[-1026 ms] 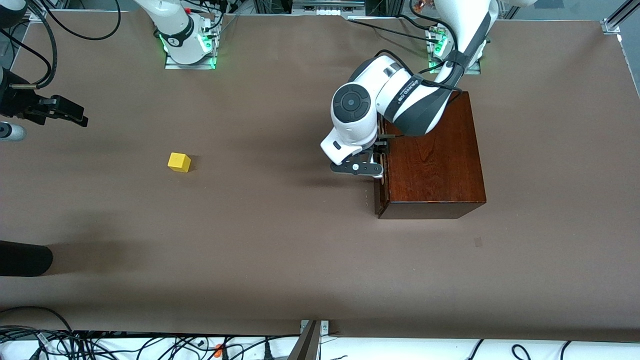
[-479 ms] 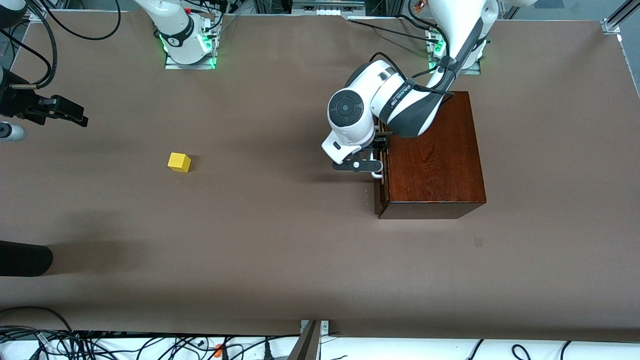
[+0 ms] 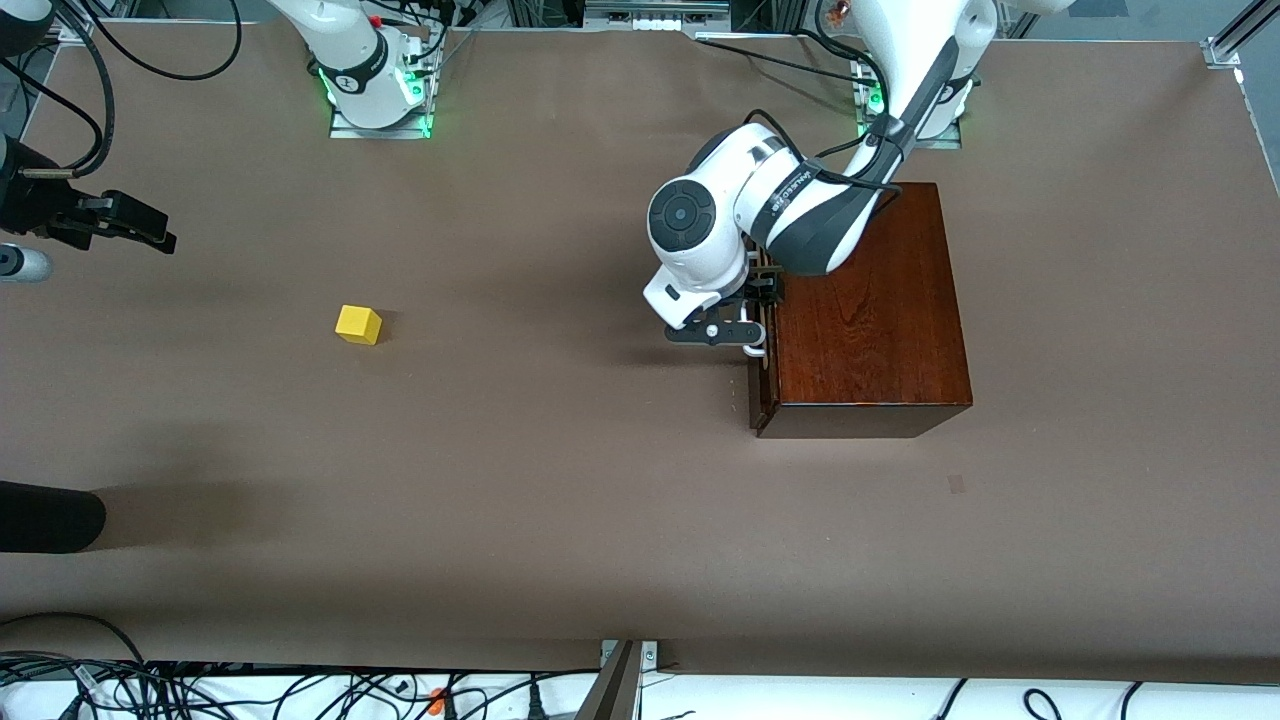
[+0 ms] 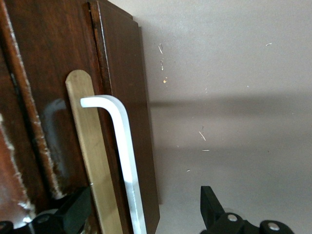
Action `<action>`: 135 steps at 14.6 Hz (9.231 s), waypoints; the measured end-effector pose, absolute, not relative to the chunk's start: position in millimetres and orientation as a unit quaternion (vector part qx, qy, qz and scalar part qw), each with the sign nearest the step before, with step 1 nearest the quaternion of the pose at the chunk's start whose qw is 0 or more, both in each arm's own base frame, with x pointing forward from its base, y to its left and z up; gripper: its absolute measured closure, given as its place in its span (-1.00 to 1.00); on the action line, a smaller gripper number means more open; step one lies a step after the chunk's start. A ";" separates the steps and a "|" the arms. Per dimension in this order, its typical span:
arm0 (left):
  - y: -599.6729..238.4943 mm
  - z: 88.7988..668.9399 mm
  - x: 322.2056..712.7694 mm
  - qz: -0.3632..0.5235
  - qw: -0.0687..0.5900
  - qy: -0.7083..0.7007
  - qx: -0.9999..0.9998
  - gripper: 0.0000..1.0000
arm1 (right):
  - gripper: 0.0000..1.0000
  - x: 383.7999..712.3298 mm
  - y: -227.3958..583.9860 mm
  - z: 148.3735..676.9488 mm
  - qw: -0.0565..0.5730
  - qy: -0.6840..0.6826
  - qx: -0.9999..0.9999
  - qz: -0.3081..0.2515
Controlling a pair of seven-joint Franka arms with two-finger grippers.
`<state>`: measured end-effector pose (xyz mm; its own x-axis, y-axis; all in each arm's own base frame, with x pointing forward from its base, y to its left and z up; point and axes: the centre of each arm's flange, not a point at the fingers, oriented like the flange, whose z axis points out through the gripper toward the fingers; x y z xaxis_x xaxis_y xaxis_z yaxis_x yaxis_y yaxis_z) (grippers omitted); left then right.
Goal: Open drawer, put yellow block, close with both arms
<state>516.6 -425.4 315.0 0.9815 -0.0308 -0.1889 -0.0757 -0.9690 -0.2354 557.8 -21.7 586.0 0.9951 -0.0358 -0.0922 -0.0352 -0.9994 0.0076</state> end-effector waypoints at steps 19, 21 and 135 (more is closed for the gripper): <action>-463.2 284.6 496.1 0.066 0.117 -0.003 -0.991 -1.00 | -1.00 557.9 -21.7 585.9 0.003 -0.018 0.999 -0.046; -475.0 286.7 491.1 0.053 0.104 -0.001 -0.993 -1.00 | -1.00 557.9 -21.7 585.9 0.003 -0.018 0.999 -0.046; -54.8 608.2 536.1 0.015 0.019 0.066 -0.997 -1.00 | -0.11 477.5 607.1 403.7 -0.086 -0.667 0.733 -0.104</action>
